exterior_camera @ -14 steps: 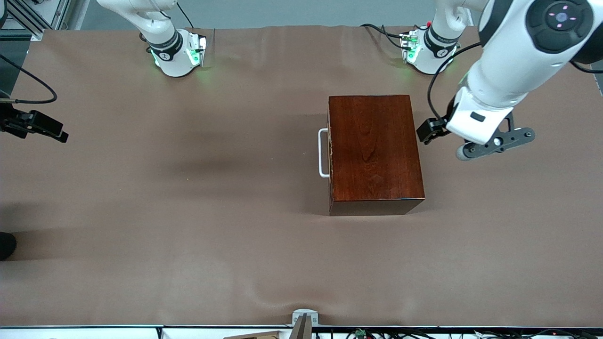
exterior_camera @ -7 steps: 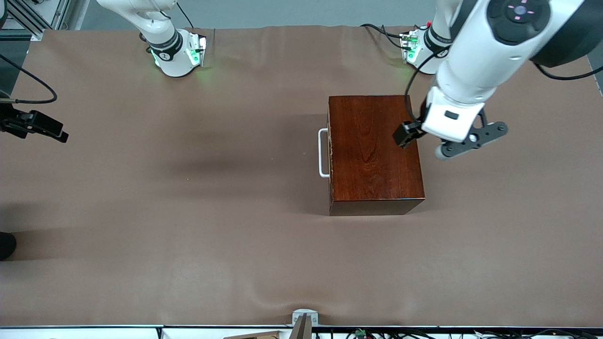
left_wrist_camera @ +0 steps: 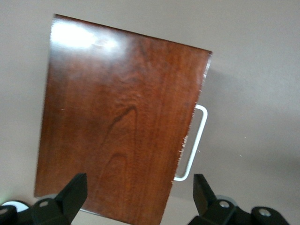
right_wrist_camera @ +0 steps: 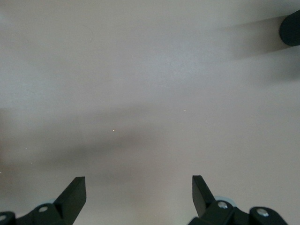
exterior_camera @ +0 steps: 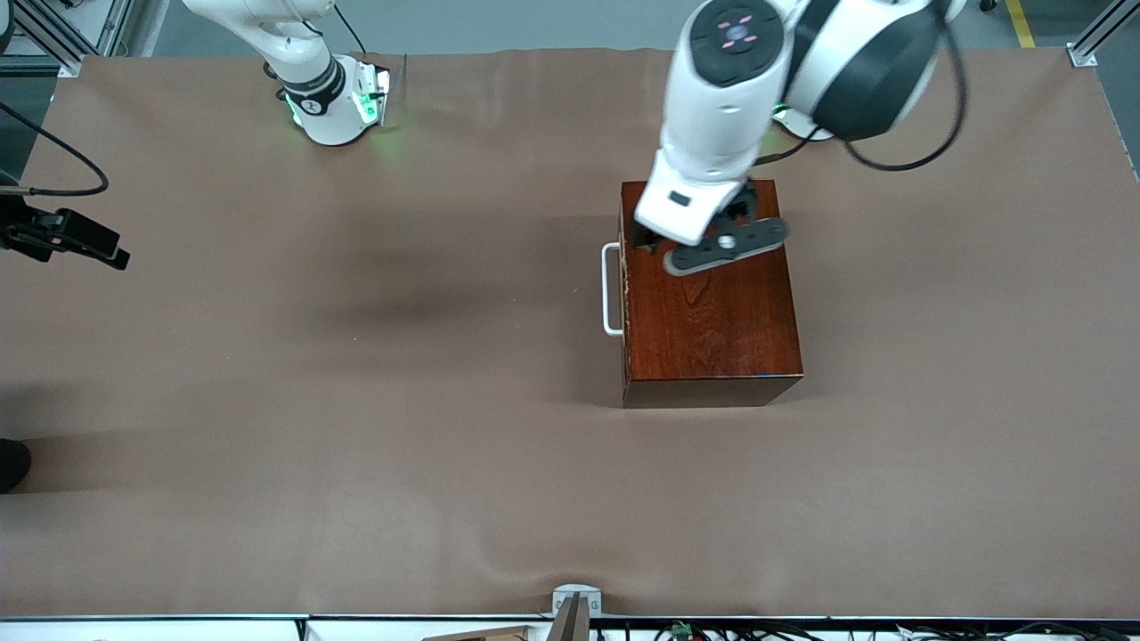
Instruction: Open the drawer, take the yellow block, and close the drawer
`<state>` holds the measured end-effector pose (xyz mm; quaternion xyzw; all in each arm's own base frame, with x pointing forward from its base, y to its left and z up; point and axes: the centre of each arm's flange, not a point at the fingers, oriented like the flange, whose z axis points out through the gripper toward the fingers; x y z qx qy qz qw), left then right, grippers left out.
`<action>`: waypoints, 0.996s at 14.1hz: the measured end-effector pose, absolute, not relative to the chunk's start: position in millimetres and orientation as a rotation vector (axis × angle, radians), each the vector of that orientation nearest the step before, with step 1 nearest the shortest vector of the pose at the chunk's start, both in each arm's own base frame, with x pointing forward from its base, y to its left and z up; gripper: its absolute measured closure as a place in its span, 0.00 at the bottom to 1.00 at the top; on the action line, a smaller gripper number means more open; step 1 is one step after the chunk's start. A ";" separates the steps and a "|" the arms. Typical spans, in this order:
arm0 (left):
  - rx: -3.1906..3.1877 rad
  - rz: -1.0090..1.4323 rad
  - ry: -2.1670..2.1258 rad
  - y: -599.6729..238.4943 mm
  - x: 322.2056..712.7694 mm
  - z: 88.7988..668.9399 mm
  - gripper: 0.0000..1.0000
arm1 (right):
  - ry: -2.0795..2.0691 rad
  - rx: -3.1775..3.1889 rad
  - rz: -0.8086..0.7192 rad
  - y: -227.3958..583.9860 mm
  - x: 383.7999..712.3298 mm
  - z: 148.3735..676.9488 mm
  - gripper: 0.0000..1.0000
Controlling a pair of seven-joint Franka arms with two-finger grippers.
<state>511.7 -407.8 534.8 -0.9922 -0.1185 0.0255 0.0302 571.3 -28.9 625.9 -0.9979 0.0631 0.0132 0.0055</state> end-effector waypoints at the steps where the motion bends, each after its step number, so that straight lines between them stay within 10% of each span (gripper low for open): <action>1: -3.061 0.076 -0.351 -416.6 511.6 526.9 0.00 | 0.197 -3.124 0.041 -28.9 571.4 625.9 0.00; 14: -3.141 -0.046 -0.347 -519.9 495.5 439.2 0.00 | 0.197 -3.124 0.041 -28.8 571.4 625.9 0.00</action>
